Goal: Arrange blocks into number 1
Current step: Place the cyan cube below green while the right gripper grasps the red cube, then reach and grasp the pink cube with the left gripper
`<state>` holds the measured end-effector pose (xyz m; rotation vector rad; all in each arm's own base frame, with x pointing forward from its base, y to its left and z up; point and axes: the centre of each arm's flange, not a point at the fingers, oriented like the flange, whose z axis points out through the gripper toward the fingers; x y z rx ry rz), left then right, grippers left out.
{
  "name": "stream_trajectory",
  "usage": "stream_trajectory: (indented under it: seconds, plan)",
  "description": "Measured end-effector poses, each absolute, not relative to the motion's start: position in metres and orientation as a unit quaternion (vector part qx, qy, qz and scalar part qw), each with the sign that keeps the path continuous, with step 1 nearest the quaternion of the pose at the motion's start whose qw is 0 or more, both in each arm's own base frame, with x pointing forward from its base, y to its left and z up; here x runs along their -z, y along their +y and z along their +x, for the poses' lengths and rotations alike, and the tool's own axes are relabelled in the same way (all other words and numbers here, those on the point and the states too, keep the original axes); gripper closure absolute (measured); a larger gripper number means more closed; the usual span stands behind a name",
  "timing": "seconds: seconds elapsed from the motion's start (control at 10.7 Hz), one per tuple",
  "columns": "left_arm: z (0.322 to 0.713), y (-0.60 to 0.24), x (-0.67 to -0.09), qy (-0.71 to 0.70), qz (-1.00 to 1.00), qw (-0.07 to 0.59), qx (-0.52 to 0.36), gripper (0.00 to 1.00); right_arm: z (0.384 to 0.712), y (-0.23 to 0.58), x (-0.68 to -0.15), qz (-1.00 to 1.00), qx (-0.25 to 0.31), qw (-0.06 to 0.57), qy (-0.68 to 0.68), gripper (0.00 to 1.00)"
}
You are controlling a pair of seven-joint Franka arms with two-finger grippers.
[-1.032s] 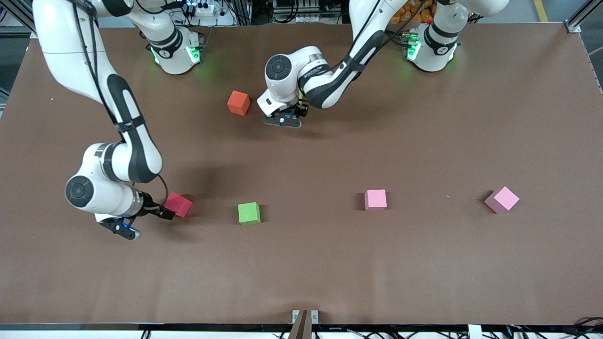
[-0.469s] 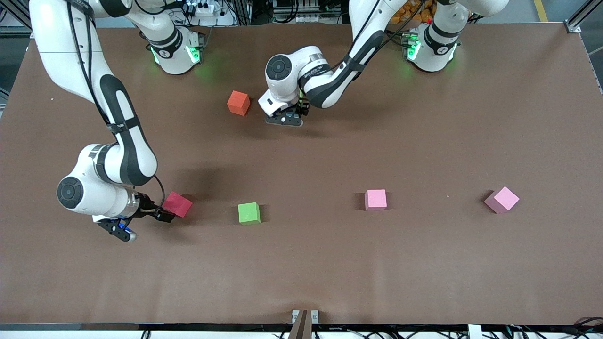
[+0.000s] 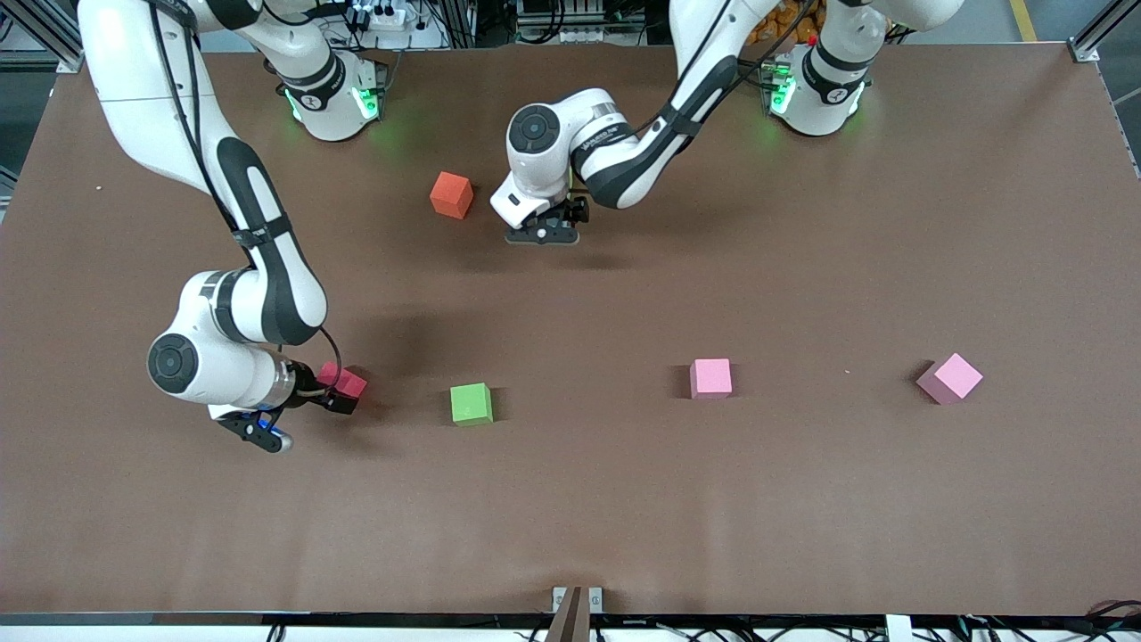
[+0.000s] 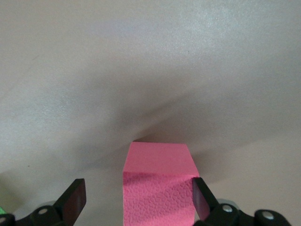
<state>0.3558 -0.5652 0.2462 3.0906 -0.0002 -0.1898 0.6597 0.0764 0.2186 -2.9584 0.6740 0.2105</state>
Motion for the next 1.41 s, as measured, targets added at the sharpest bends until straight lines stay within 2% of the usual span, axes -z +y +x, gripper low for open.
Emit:
stream_trajectory:
  seconds: [0.28,0.56,0.84,1.13,1.41]
  plan:
    - [0.465,-0.481,-0.311,0.093,0.995,0.033,0.023,0.0,0.65,0.064,-0.204,-0.97,-0.084,0.041,0.227,0.0]
    - [0.549,-0.382,-0.323,0.075,0.997,0.004,-0.022,0.0,0.648,0.066,-0.201,-0.97,-0.087,0.04,0.225,0.0]
    - [0.592,-0.319,-0.31,0.042,0.998,-0.024,-0.028,0.0,0.648,0.072,-0.201,-0.97,-0.087,0.04,0.221,0.0]
    - [0.615,-0.288,-0.275,0.024,0.998,-0.043,-0.024,0.0,0.646,0.071,-0.2,-0.967,-0.093,0.039,0.234,0.0]
    - [0.629,-0.286,-0.26,0.043,0.999,-0.027,-0.016,0.0,0.64,0.066,-0.196,-0.957,-0.12,0.031,0.261,0.01]
